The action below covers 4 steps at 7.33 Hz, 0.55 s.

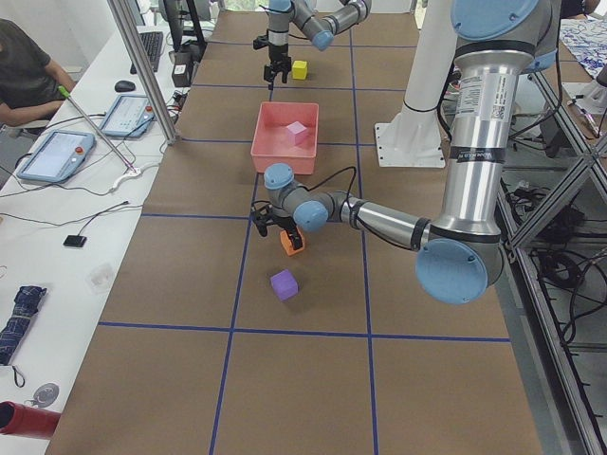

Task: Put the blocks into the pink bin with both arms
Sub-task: 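Grasp the orange cube with the left gripper while the right gripper withdraws, then drop the orange cube into the bin while the right gripper grasps the yellow cube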

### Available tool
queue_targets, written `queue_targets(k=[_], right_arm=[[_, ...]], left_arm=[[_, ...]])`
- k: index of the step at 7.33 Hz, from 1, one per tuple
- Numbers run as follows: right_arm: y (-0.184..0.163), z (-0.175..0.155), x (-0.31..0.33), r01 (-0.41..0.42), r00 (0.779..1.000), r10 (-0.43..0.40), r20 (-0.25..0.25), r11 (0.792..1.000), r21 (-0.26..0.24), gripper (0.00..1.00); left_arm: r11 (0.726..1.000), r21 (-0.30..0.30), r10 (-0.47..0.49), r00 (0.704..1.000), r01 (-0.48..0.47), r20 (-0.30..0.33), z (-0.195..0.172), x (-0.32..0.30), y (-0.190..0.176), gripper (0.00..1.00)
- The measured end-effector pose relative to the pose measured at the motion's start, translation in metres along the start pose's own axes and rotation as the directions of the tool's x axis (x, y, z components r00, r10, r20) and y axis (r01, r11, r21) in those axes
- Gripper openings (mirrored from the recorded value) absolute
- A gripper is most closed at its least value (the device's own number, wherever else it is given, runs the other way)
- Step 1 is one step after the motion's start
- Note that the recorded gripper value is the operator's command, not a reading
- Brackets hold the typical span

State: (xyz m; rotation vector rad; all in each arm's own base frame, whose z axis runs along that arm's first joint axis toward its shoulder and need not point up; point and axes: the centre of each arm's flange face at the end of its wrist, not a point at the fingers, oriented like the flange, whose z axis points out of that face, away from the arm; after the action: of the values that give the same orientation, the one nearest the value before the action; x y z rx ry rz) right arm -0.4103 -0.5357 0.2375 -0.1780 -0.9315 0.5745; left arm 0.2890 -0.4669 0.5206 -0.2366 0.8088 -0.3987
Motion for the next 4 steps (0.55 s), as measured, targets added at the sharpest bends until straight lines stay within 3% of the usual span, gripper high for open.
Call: queue_targets(k=[2, 4], right_arm=[[-0.023, -0.011, 0.044, 0.023, 1.0, -0.023, -0.01, 1.0, 0.022, 0.99], [-0.05, -0.022, 0.112, 0.095, 0.995, -0.093, -0.047, 0.994, 0.043, 0.99]], left_arm=[[0.999, -0.033, 0.009, 0.998, -0.011, -0.06, -0.041, 0.04, 0.024, 0.0], [0.998, -0.05, -0.035, 0.992, 0.029, -0.119, -0.108, 0.135, 0.051, 0.0]])
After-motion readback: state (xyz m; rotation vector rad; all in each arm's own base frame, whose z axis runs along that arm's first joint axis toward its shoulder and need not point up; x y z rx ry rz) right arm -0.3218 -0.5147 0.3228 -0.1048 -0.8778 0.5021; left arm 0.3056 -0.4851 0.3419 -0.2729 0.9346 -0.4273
